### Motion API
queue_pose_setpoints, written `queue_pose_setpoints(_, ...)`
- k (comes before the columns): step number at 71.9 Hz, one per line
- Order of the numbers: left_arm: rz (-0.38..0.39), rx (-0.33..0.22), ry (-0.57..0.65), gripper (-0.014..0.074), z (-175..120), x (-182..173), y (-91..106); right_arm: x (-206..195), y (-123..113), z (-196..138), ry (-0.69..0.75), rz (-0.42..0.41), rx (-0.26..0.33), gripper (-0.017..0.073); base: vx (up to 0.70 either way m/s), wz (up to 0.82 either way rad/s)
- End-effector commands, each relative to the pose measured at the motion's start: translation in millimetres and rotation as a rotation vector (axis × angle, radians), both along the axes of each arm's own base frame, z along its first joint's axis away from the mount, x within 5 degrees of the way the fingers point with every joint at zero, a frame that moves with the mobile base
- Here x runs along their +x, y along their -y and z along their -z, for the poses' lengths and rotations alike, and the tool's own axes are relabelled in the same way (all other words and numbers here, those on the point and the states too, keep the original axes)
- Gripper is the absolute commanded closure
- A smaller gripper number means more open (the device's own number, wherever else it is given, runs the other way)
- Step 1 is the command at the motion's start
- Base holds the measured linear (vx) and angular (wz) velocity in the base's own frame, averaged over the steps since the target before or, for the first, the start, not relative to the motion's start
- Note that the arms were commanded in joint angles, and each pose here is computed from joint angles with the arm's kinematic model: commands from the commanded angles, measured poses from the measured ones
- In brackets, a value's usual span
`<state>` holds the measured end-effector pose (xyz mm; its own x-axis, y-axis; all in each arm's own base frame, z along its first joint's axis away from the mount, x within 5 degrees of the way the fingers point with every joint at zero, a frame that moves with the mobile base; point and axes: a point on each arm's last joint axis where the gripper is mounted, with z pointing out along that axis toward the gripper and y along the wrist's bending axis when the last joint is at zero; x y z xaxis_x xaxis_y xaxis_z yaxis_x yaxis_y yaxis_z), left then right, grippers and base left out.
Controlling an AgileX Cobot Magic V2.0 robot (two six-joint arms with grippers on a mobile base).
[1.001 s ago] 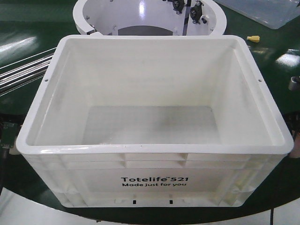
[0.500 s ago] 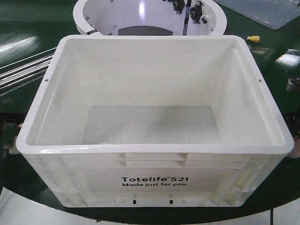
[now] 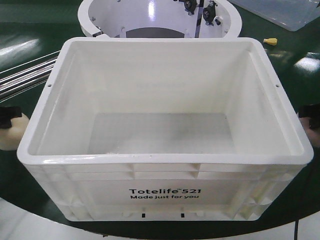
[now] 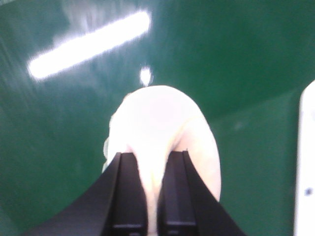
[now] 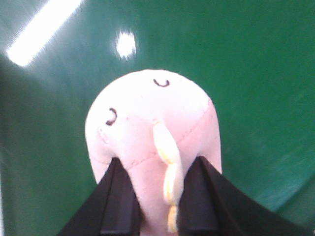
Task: Place moving items into box and shelve
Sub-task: 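Lift both plush toys and carry them over the white tote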
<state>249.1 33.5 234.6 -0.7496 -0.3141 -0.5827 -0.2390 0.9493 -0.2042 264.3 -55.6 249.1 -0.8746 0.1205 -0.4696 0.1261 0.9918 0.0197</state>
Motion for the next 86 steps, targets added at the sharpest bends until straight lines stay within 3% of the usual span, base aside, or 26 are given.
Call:
queue_pose_setpoints(1,-0.035,0.021,0.188,0.0599,-35,-2,-0.6,-5,0,-37,0.192,0.006,-0.052,0.0565,0.00,0.00)
queue_pose_setpoints(22,-0.039,0.066,0.488,0.0599,-111,-33,4.7,-46,-12,-107,0.565,-0.013,-0.119,0.0565,0.00,0.00)
queue_pose_setpoints(28,-0.053,0.017,0.602,0.0599,-144,-42,8.5,-59,-20,-123,0.654,-0.050,-0.114,0.0565,0.00,0.00)
queue_pose_setpoints(34,-0.023,-0.024,0.674,0.0599,-172,-47,15.0,-69,-35,-133,0.709,-0.171,-0.133,0.0565,0.00,0.00)
queue_pose_setpoints(40,0.072,-0.056,0.712,0.0599,-197,-49,27.4,-76,-57,-141,0.770,-0.294,-0.078,0.0565,0.00,0.00)
queue_pose_setpoints(47,0.201,-0.100,0.727,0.0599,-214,-49,43.0,-80,-82,-148,0.842,-0.383,0.058,0.0565,0.00,0.00)
queue_pose_setpoints(60,0.366,-0.249,0.654,0.0599,-212,-44,68.6,-78,-121,-143,0.831,-0.566,0.162,0.0565,0.00,0.00)
queue_pose_setpoints(71,0.515,-0.301,0.505,0.0599,-193,-35,91.1,-70,-151,-129,0.759,-0.690,0.198,0.0565,0.00,0.00)
queue_pose_setpoints(86,0.618,-0.324,0.389,0.0572,-171,-17,112.3,-60,-161,-117,0.705,-0.715,0.209,0.0552,0.00,0.00)
